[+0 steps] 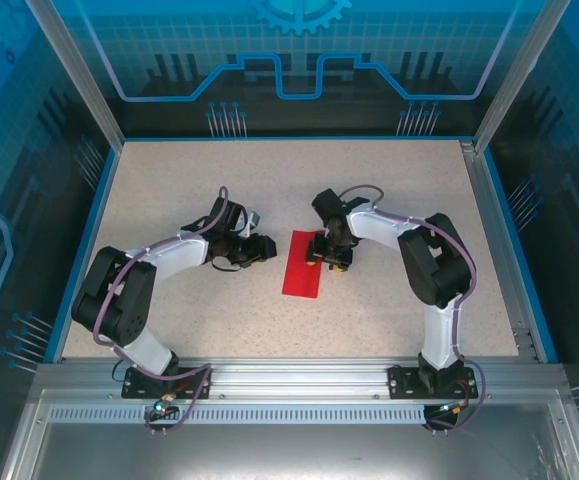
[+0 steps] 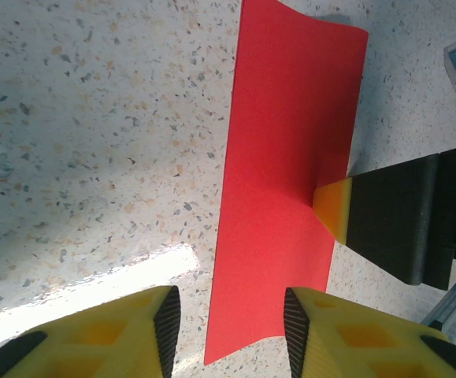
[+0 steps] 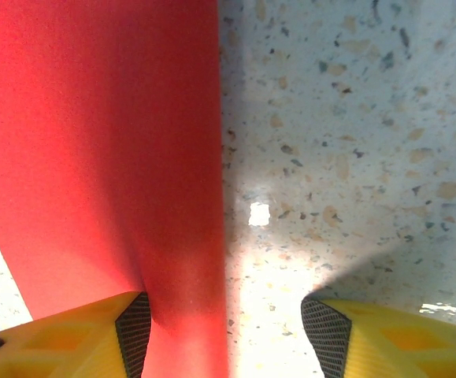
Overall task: Fold a paper plane with a square sheet of paper (pick it up from the middle)
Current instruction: First fold in half a square sheet of paper at the center of the table, then hold the square sheet of paper at the center of the table.
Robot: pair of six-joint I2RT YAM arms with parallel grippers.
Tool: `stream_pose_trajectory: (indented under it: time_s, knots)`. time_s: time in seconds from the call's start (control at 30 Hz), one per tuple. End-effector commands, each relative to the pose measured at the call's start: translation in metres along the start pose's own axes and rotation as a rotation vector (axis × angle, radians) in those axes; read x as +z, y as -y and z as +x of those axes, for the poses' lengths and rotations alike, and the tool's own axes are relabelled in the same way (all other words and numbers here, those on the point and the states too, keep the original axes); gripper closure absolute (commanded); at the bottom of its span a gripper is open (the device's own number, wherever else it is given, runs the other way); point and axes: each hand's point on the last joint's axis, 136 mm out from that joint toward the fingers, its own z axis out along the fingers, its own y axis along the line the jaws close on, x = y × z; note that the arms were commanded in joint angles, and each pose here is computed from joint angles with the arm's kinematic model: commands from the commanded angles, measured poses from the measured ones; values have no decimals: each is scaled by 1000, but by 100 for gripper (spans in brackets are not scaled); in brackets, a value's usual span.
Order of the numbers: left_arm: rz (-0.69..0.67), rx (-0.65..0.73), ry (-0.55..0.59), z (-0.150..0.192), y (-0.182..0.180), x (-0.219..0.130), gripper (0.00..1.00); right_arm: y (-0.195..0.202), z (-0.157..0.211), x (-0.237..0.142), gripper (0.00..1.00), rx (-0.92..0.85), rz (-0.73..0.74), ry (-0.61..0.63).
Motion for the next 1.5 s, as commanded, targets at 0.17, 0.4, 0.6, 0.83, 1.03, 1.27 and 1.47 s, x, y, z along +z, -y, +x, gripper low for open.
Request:
stream_pose_trajectory:
  time_s: [0.17,0.4,0.6,0.83,1.03,1.27,1.47]
  knots:
    - [66,17,-50,6,19,14,80,31,9,45,39,14,121,-45]
    - [22,5,-113,11,23,40,100,32,11,47,39,19,125,-49]
    - [-15,28,-134,13,25,55,100,33,11,48,39,19,127,-50]
    - [-99,40,-145,11,16,66,100,34,11,48,39,20,131,-52]
    - [-109,36,-161,11,13,74,100,34,11,49,39,21,130,-53]
    - [-169,28,-181,17,-3,83,100,31,11,47,39,18,119,-48]
    - [-220,35,-197,26,-17,88,100,19,2,32,38,-5,85,-15]
